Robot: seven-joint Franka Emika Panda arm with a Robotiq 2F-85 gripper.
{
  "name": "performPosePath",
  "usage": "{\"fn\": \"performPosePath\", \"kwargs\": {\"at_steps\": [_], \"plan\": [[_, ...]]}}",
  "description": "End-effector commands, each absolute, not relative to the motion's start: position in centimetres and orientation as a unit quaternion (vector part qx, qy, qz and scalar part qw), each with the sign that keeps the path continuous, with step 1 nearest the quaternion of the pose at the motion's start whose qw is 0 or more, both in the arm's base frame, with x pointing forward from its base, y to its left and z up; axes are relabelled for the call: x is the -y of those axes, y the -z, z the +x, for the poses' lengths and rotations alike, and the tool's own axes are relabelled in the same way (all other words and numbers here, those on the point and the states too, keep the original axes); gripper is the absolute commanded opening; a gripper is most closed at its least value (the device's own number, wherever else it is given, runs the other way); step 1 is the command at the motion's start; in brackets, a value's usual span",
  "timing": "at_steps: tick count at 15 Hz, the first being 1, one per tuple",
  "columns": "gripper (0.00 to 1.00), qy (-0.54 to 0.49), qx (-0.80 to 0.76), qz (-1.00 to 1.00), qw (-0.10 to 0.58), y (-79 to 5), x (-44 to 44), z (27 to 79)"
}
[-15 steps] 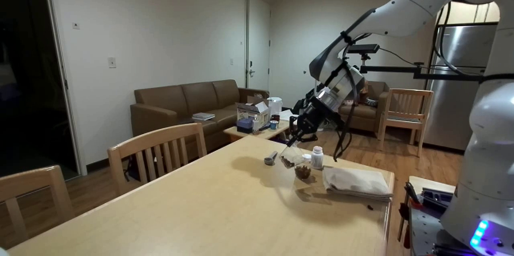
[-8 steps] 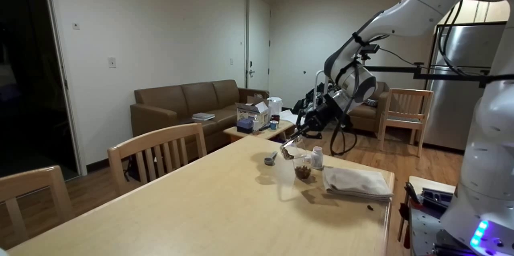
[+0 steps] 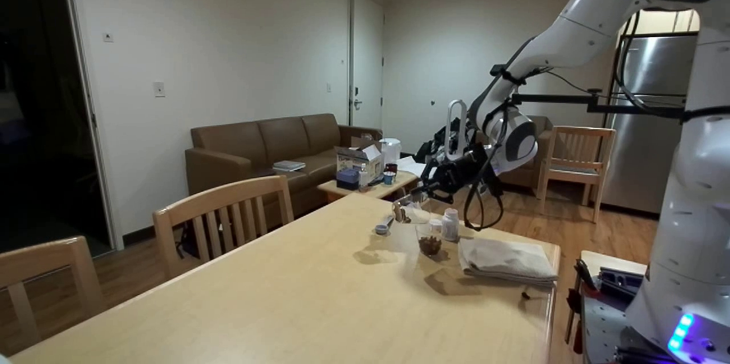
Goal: Take the grey measuring spoon out of the cup on the left, pour the contents in the cup on the left into the cup on the right
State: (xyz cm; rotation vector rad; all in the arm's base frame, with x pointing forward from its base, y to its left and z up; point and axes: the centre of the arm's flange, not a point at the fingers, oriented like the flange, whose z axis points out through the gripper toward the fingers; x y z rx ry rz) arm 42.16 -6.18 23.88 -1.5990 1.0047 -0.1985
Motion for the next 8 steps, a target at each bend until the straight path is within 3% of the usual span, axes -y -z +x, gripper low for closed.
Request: {"fn": "performPosePath", "kwargs": {"at_steps": [1, 8], "plan": [[0.00, 0.075, -0.405, -0.685, 0.601, -21.6, 6.9, 42.9], [0.00, 0.073, -0.444, -0.669, 0.592, -21.1, 10.1, 41.5]]}}
